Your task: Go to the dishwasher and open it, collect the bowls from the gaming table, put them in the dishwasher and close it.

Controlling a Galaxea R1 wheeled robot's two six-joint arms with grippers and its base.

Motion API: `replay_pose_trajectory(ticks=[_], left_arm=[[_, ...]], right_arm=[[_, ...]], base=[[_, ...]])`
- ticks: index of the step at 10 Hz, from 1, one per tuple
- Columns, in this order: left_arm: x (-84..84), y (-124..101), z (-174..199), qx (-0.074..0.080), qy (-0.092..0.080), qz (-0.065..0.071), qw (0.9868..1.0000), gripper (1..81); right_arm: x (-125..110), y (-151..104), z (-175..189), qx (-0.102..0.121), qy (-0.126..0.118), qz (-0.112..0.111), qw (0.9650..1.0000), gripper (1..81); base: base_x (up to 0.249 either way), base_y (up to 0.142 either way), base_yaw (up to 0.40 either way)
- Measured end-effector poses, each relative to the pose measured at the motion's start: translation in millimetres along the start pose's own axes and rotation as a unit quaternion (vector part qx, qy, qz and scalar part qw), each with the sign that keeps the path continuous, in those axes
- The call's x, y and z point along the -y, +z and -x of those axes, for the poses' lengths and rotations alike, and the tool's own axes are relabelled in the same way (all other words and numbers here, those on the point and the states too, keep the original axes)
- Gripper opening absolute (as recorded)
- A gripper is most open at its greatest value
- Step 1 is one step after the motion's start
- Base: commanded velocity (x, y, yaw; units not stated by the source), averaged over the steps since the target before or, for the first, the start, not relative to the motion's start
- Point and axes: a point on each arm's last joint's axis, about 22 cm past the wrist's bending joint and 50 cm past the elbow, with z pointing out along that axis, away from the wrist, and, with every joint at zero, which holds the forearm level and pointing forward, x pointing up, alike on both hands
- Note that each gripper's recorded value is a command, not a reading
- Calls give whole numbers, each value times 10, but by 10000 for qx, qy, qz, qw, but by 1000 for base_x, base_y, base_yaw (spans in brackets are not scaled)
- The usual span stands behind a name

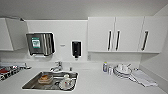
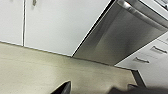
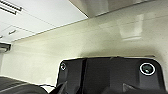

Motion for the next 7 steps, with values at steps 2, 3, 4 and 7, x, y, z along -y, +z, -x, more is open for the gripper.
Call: replay_pose_trajectory(ticks=[2,3,4,7], left_arm=[[-175,-126,-125,-258,-133,589,9978,811],[-160,-235,-216,-301,-157,790,9963,811],[-86,-273,-288,-335,-212,874,9954,811],[135,-229,-265,-191,-356,982,9943,811]], right_arm=[[-58,69,-23,30,28,18,10000,811],[-98,113,4,103,87,30,9999,811],[-140,165,18,174,162,42,9997,811],[-360,264,-113,273,390,145,9988,811]], base=[[0,0,0],[0,0,0],[0,0,0],[0,0,0]])
